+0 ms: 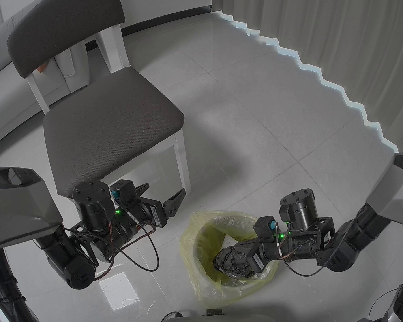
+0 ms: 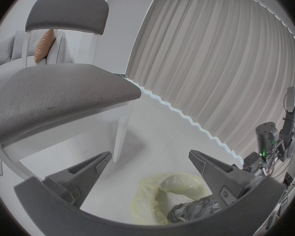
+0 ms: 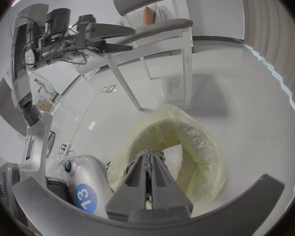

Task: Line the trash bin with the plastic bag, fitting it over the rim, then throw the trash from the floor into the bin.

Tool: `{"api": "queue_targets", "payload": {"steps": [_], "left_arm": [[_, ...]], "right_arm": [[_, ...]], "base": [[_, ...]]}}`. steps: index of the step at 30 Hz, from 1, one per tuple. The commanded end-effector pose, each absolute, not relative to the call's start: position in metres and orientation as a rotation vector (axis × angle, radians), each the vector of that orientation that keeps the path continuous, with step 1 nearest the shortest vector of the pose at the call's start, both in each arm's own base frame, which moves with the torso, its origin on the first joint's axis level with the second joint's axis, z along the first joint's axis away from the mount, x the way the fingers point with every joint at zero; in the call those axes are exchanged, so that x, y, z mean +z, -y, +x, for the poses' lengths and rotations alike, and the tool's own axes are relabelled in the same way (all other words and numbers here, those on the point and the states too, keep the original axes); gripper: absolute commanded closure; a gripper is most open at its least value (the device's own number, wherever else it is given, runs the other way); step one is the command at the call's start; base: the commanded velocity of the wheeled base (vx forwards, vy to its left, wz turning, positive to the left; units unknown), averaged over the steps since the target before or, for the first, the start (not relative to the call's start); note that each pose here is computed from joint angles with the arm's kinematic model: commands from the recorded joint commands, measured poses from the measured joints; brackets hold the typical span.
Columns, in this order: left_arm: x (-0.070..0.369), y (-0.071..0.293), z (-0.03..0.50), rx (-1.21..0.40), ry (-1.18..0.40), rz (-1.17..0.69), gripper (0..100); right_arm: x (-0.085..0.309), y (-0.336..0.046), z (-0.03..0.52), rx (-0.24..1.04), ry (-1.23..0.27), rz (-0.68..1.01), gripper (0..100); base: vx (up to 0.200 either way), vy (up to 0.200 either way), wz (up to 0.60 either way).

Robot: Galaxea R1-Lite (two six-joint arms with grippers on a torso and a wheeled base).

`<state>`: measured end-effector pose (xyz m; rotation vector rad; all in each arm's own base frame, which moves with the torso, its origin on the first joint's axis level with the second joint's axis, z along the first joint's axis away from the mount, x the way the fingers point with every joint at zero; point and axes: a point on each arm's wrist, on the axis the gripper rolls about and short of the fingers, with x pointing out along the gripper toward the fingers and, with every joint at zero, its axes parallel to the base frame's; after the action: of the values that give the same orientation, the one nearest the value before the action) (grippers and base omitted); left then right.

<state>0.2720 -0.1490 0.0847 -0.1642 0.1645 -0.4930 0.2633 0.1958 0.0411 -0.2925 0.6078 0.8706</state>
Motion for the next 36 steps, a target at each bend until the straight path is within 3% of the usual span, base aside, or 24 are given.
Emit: {"api": "queue_targets", "payload": {"steps": [1, 11, 20, 29, 36], "left_arm": [[0.080, 0.149, 0.275, -0.486, -0.176, -0.160, 0], [0.078, 0.149, 0.275, -0.484, -0.183, -0.160, 0], [0.078, 0.148, 0.273, -0.485, -0.186, -0.159, 0], [0.077, 0.148, 0.273, -0.485, -0.187, -0.159, 0], [0.075, 0.149, 0.274, -0.486, -0.196, -0.156, 0]], "right_arm": [[0.026, -0.197, 0.298, 0.843, -0.609, -0.248, 100], [0.043, -0.192, 0.321, 0.807, -0.565, -0.189, 100], [-0.004, -0.190, 0.275, 0.895, -0.749, -0.325, 100], [-0.035, -0.198, 0.287, 0.893, -0.760, -0.322, 100], [-0.036, -0.209, 0.309, 0.889, -0.734, -0.315, 100]], "base": [[0.000, 0.000, 0.00], [0.000, 0.000, 0.00], [0.000, 0.000, 0.00], [0.000, 0.000, 0.00], [0.000, 0.000, 0.00]]}}
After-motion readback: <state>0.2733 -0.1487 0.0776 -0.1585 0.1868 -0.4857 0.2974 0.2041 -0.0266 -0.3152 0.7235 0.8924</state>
